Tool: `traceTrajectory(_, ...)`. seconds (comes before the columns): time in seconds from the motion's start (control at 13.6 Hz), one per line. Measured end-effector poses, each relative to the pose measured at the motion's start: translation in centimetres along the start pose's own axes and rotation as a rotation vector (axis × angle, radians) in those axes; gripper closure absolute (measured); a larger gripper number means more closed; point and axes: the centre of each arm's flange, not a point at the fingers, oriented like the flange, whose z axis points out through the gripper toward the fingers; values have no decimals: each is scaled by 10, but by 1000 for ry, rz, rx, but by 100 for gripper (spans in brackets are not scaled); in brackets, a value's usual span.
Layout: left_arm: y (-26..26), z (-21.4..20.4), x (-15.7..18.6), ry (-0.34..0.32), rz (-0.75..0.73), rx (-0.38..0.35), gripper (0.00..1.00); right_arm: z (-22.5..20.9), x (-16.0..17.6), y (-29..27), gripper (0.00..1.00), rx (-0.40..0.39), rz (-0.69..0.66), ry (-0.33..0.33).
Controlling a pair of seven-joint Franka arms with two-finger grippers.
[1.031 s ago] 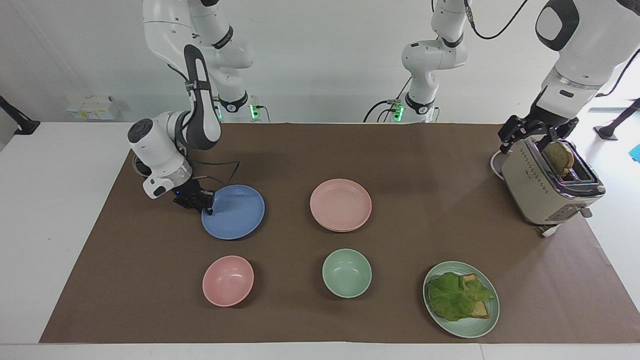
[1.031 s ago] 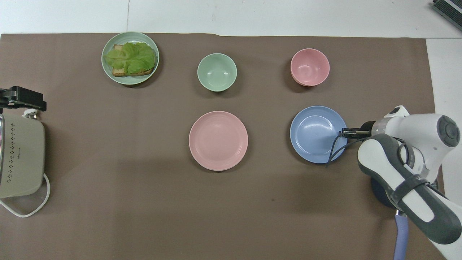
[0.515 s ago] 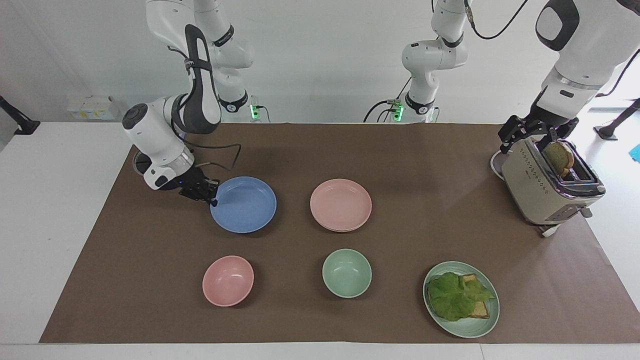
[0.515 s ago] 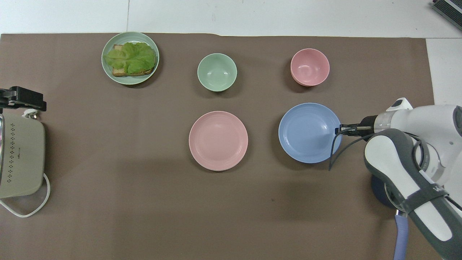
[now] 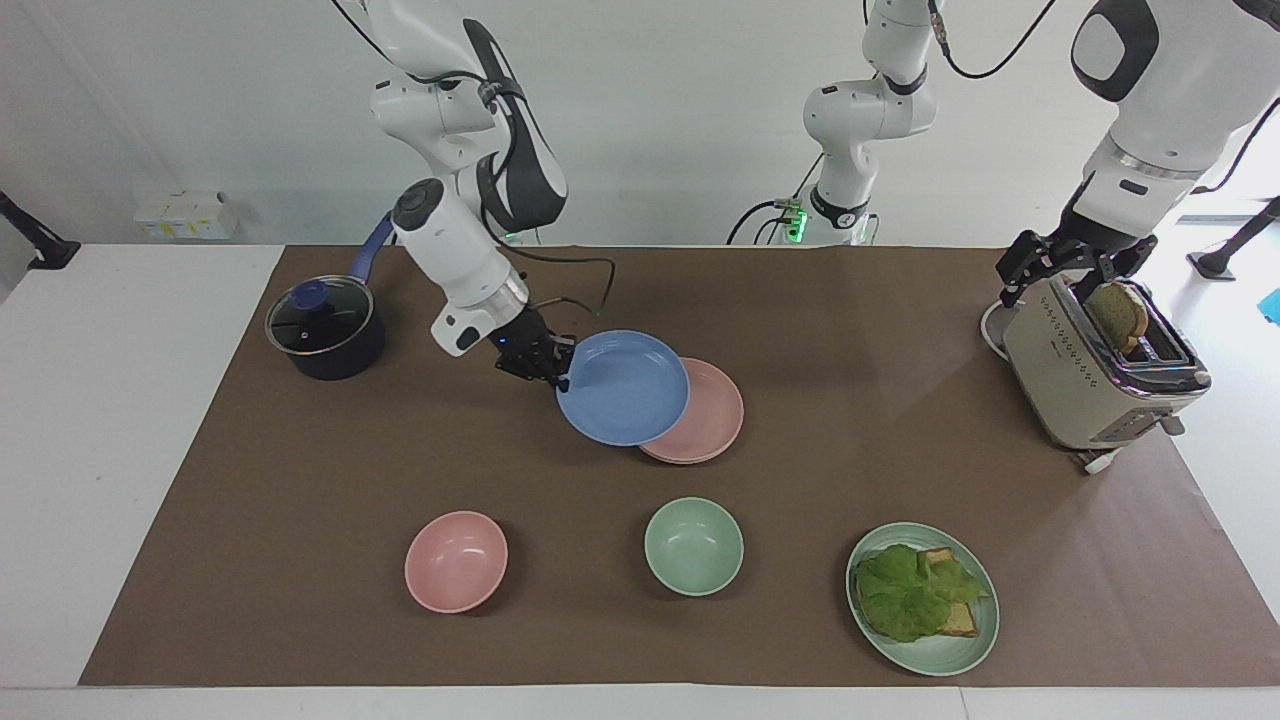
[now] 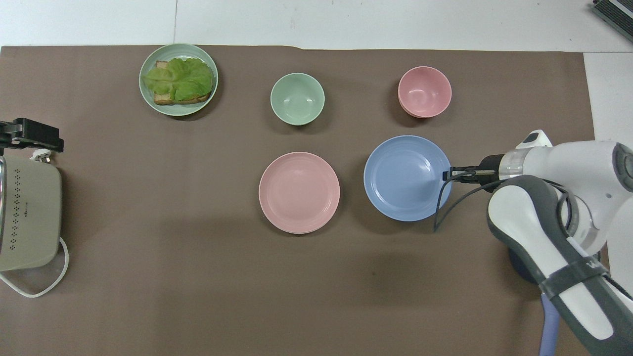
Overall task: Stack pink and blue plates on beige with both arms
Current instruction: 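Carry the blue plate with the right gripper onto the pink bowl, then lower the blue plate into the pink bowl and open the right gripper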
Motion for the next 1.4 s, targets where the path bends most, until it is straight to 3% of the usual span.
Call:
traceTrajectory(0.52, 0, 0, 0, 0, 0, 0, 0, 64, -21, -38, 95, -42, -73, 24)
traceTrajectory(1.1, 0, 0, 0, 0, 0, 0, 0, 81, -20, -43, 94, -40, -84, 49)
traceTrajectory(1.18, 0, 0, 0, 0, 0, 0, 0, 80, -18, -45, 88, -38, -85, 54)
traceTrajectory(1.4, 0, 0, 0, 0, 0, 0, 0, 70, -8, -53, 55, -29, -101, 82)
